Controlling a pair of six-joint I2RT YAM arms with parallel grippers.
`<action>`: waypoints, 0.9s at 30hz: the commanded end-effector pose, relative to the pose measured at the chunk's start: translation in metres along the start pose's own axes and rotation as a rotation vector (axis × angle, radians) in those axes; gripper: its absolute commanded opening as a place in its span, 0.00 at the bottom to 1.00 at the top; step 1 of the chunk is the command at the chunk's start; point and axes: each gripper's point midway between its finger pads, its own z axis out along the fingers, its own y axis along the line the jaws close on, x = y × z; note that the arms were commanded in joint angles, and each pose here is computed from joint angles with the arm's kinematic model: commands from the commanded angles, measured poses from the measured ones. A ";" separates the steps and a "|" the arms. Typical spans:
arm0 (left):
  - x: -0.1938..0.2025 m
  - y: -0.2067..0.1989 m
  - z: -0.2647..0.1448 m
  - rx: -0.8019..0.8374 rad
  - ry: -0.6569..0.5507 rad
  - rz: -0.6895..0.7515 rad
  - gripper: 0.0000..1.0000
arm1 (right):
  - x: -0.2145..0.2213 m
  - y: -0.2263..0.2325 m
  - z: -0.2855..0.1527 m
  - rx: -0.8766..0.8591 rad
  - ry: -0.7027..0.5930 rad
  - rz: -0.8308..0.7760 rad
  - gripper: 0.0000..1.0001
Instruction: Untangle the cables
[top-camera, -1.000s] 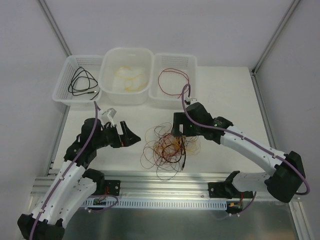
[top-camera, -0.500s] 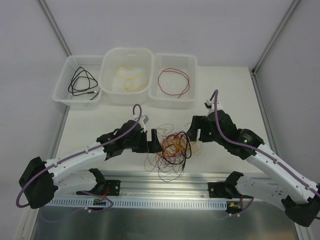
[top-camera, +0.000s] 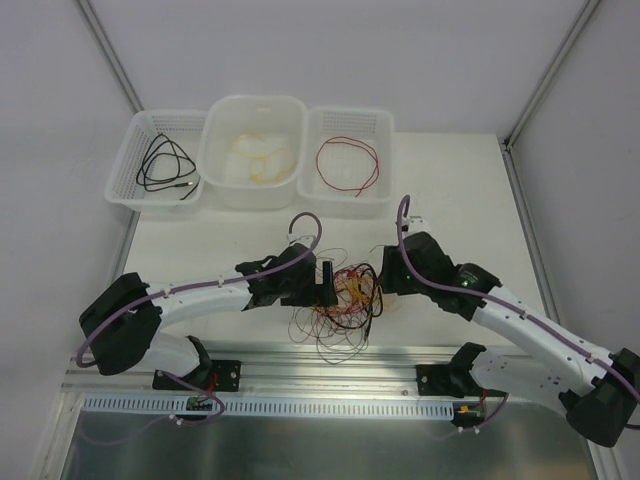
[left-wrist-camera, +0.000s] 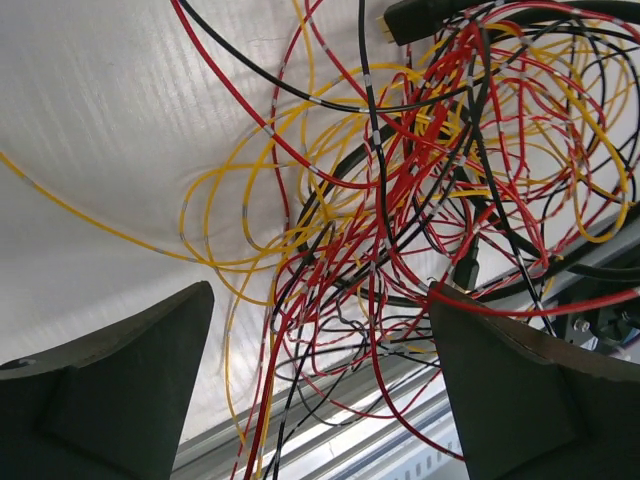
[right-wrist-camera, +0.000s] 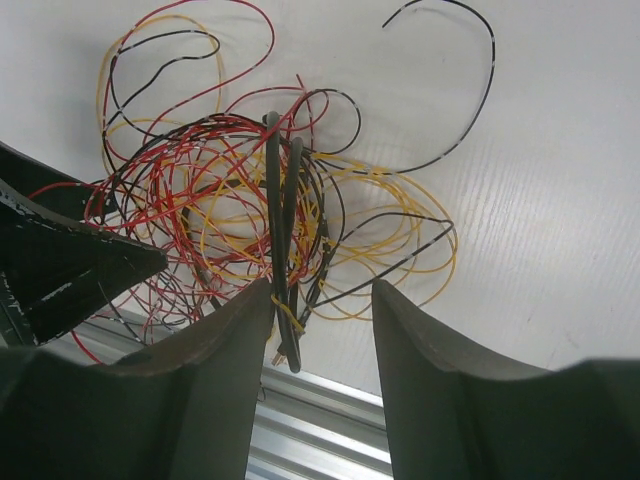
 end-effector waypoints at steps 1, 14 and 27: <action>-0.017 -0.015 0.003 0.013 -0.072 -0.017 0.87 | -0.025 0.016 0.000 -0.039 -0.065 -0.019 0.48; -0.012 -0.009 0.015 0.003 -0.075 -0.002 0.00 | -0.017 0.026 0.040 -0.021 0.014 -0.044 0.43; -0.032 0.091 -0.033 -0.287 -0.225 -0.108 0.00 | -0.074 -0.041 -0.059 0.220 -0.209 -0.087 0.01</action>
